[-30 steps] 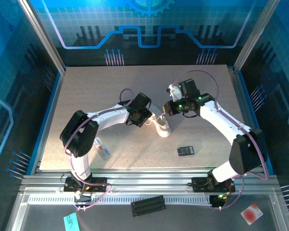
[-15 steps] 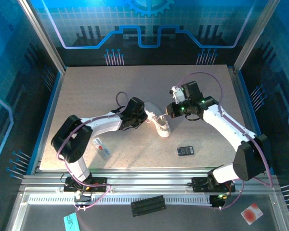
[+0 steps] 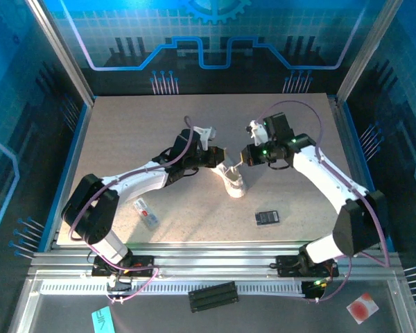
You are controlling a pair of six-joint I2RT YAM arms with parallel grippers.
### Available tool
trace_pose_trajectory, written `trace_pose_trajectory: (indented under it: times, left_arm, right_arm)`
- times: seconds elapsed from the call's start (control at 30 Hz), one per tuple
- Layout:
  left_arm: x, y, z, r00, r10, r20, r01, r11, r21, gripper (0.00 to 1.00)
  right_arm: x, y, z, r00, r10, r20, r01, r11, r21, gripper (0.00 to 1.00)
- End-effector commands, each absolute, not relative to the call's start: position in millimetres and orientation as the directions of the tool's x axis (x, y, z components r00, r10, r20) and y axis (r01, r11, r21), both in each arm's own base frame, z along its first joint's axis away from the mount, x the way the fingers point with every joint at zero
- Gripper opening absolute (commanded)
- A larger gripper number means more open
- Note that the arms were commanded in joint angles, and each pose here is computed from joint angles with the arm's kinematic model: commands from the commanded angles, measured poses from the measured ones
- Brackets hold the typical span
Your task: Tie the shoes
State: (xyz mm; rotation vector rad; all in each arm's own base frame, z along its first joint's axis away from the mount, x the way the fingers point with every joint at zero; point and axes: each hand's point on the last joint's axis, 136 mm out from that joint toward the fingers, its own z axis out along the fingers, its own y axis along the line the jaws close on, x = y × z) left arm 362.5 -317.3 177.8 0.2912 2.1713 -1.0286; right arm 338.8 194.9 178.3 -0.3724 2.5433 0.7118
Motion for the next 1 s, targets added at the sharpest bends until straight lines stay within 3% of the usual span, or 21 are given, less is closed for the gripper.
trace_pose_trajectory:
  times: [0.0, 0.37, 0.67, 0.77, 0.97]
  left_arm:
    - [327.7, -346.5, 227.3, -0.461, 0.159, -0.873, 0.823, 0.444, -0.354, 0.00]
    - [251.8, -367.1, 212.7, -0.112, 0.428, -0.897, 0.993, 0.070, -0.090, 0.00]
    - [236.5, -373.0, 209.8, 0.062, 0.442, -0.895, 0.998, -0.042, 0.048, 0.00]
    - [239.5, -382.1, 223.9, 0.104, 0.390, -0.915, 0.995, -0.044, 0.094, 0.00]
    - [281.4, -400.4, 261.3, 0.049, 0.222, -0.974, 0.986, 0.146, 0.083, 0.00]
  right_arm:
    - [352.4, 189.1, 172.8, -0.899, -0.076, -0.431, -0.305, 0.815, 0.493, 0.00]
    - [407.2, 180.0, 123.0, -0.964, 0.017, -0.265, -0.162, 0.753, 0.638, 0.00]
    - [416.4, 188.7, 123.0, -0.961, 0.008, -0.276, -0.182, 0.731, 0.657, 0.00]
    - [416.7, 189.7, 116.9, -0.963, 0.005, -0.270, -0.182, 0.728, 0.662, 0.00]
    - [411.6, 188.5, 104.5, -0.968, 0.030, -0.248, -0.150, 0.723, 0.674, 0.00]
